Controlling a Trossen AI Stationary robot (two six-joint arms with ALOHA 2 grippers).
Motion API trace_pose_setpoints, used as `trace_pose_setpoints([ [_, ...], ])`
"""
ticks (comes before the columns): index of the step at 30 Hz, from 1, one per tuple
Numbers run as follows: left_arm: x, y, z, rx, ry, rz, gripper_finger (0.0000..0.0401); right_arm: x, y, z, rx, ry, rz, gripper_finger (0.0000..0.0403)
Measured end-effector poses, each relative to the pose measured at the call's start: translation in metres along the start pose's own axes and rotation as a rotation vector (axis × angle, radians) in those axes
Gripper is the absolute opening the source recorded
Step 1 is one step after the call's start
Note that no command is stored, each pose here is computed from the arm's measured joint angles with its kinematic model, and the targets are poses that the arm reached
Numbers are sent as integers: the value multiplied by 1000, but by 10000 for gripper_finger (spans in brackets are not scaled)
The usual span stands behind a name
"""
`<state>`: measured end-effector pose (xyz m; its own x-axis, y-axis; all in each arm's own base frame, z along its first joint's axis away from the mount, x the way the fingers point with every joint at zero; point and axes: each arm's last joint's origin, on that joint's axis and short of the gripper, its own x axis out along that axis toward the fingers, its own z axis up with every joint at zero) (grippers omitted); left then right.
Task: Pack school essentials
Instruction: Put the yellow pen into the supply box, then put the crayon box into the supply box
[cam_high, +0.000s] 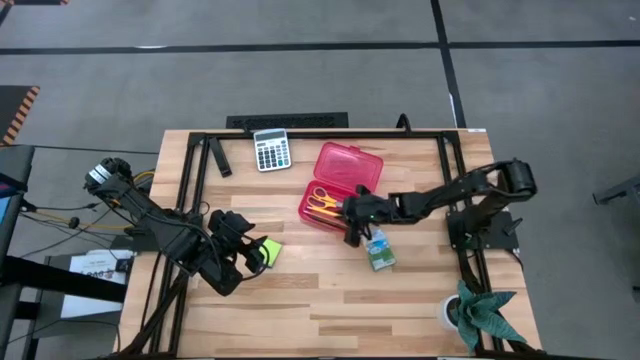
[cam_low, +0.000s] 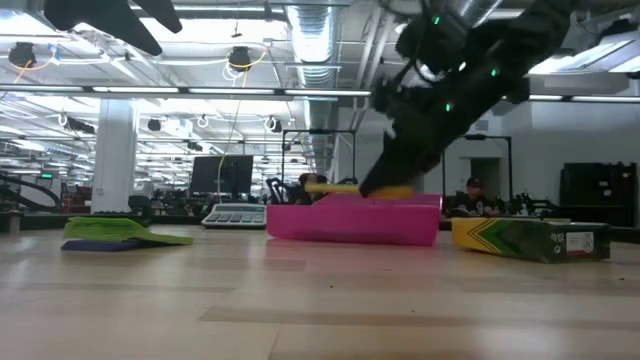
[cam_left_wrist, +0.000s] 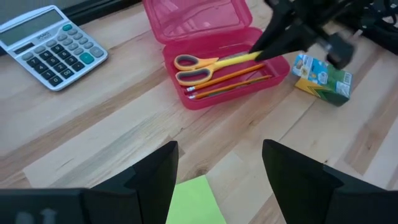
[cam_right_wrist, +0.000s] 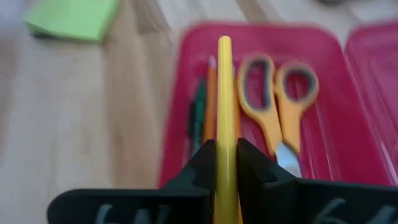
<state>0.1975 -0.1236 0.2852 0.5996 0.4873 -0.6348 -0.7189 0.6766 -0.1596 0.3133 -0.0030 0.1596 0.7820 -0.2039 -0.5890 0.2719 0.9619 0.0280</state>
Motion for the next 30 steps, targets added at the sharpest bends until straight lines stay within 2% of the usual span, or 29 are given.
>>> trace_pose_setpoints([
  [6, 0, 0, 0, 0, 0, 0, 228, 16, -8, -11, 29, 51, -31, 47],
  [17, 0, 0, 0, 0, 0, 0, 228, 21, -14, -14, 109, 65, -50, 53],
  [21, 0, 0, 0, 0, 0, 0, 228, 21, -13, -14, 108, 62, -44, 83],
  [26, 0, 0, 0, -2, 1, 0, 228, 21, -12, -14, 111, 62, -41, 146],
  [30, 0, 0, 0, -9, 2, 0, 228, 14, -12, -6, 123, 104, 12, 189],
])
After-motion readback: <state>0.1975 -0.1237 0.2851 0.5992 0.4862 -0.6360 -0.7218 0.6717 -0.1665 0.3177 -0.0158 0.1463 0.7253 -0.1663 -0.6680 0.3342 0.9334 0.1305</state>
